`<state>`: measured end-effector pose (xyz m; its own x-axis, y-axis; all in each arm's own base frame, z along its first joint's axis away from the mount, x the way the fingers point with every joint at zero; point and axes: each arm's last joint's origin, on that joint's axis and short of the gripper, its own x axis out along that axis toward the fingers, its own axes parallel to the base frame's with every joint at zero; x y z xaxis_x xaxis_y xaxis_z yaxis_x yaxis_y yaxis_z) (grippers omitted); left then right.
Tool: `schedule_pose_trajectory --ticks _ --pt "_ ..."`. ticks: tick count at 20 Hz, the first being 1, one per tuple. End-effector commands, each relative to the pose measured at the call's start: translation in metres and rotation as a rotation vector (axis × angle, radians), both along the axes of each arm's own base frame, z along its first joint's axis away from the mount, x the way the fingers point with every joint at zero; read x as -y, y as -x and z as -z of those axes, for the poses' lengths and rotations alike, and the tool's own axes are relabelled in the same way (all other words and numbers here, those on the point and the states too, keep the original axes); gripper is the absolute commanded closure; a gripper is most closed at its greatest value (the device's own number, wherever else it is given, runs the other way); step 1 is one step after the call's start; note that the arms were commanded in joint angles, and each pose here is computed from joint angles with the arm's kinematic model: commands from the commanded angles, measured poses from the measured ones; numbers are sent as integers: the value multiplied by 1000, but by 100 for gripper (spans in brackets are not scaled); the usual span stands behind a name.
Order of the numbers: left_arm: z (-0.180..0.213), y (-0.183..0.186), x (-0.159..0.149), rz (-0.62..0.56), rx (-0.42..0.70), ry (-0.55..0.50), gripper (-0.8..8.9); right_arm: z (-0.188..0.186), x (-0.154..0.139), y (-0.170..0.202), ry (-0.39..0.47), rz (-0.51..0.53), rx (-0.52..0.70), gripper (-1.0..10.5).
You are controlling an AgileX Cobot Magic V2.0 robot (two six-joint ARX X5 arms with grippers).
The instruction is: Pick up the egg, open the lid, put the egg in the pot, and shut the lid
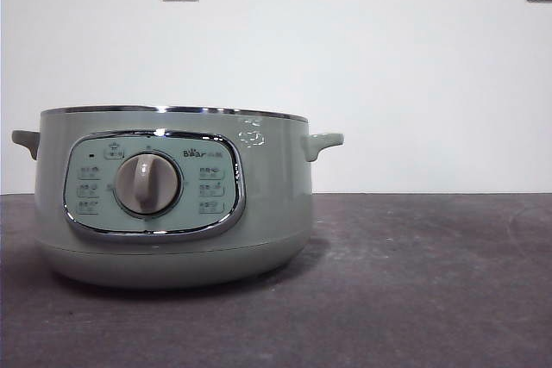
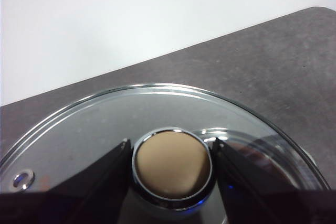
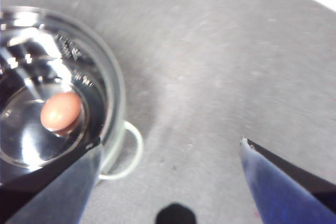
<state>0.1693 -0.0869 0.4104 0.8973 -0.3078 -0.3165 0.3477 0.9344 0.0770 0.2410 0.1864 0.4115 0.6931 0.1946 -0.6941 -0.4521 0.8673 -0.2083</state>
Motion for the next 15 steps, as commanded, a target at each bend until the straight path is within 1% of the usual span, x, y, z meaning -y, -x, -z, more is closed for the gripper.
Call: schedule_pose_trajectory --ticks 1,4,8,11,15 --pt "-6 -11 8 29 35 79 822 -14 15 11 -47 43 23 509" --pt "5 -30 19 43 -6 85 822 -28 36 25 -77 78 51 509" --pt "26 -40 29 46 0 131 822 -37 52 36 -95 112 60 509" --pt "43 -44 31 44 6 147 822 -39 57 40 -94 122 55 509" --pt "64 -48 37 44 6 198 822 -37 59 41 -88 138 33 509"
